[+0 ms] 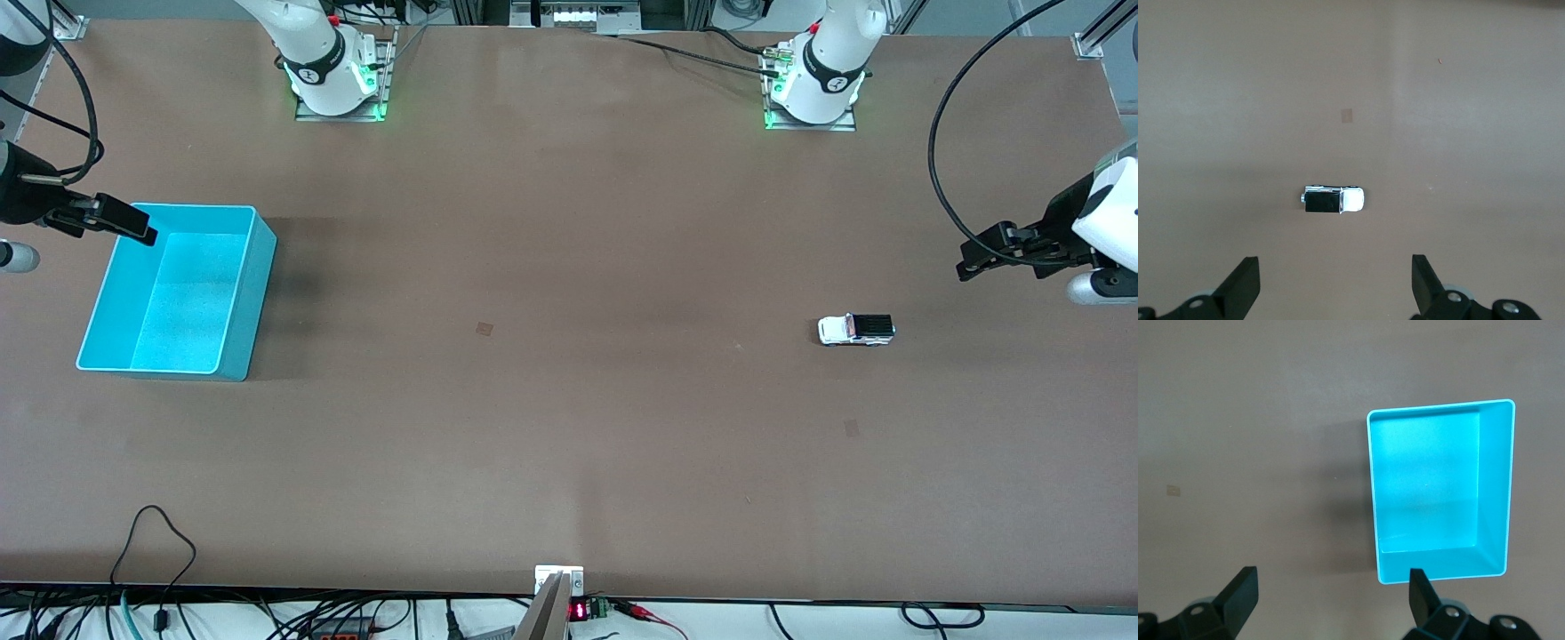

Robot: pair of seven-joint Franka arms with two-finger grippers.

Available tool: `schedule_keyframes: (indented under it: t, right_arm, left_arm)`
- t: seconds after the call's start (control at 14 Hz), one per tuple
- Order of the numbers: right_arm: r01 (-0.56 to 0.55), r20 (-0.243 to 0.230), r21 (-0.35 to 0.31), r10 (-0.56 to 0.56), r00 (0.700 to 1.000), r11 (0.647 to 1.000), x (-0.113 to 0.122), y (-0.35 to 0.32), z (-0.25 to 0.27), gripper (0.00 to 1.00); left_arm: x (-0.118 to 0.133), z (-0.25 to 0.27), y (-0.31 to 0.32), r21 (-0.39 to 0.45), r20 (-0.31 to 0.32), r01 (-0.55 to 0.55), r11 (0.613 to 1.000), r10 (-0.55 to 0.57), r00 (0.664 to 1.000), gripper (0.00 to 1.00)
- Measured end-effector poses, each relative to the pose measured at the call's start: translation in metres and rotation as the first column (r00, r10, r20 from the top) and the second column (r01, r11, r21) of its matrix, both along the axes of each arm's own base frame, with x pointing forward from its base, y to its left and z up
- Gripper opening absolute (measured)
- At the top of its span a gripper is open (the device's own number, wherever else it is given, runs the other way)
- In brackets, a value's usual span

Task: Wind and store white jeep toy
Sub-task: 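Move the left gripper down over the white toy jeep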

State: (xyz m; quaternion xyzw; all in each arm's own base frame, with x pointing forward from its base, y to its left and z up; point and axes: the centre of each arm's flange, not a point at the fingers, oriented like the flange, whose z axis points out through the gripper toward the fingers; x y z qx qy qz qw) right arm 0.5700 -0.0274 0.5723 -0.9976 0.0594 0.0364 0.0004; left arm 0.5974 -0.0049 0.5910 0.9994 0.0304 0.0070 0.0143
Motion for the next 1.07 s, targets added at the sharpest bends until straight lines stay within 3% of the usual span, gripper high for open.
schedule_keyframes:
  t: [0.5, 1.07]
  right_arm:
    - [0.0, 0.0, 0.0, 0.0, 1.0, 1.0, 0.0, 0.0, 0.0, 1.0]
    - [0.0, 0.0, 0.0, 0.0, 1.0, 1.0, 0.0, 0.0, 0.0, 1.0]
  left_arm:
    - [-0.007, 0.0, -0.002, 0.0, -0.013, 0.003, 1.0, -0.003, 1.0, 1.0]
    - [0.001, -0.117, -0.001, 0.0, -0.221, 0.002, 1.0, -0.002, 0.975, 1.0]
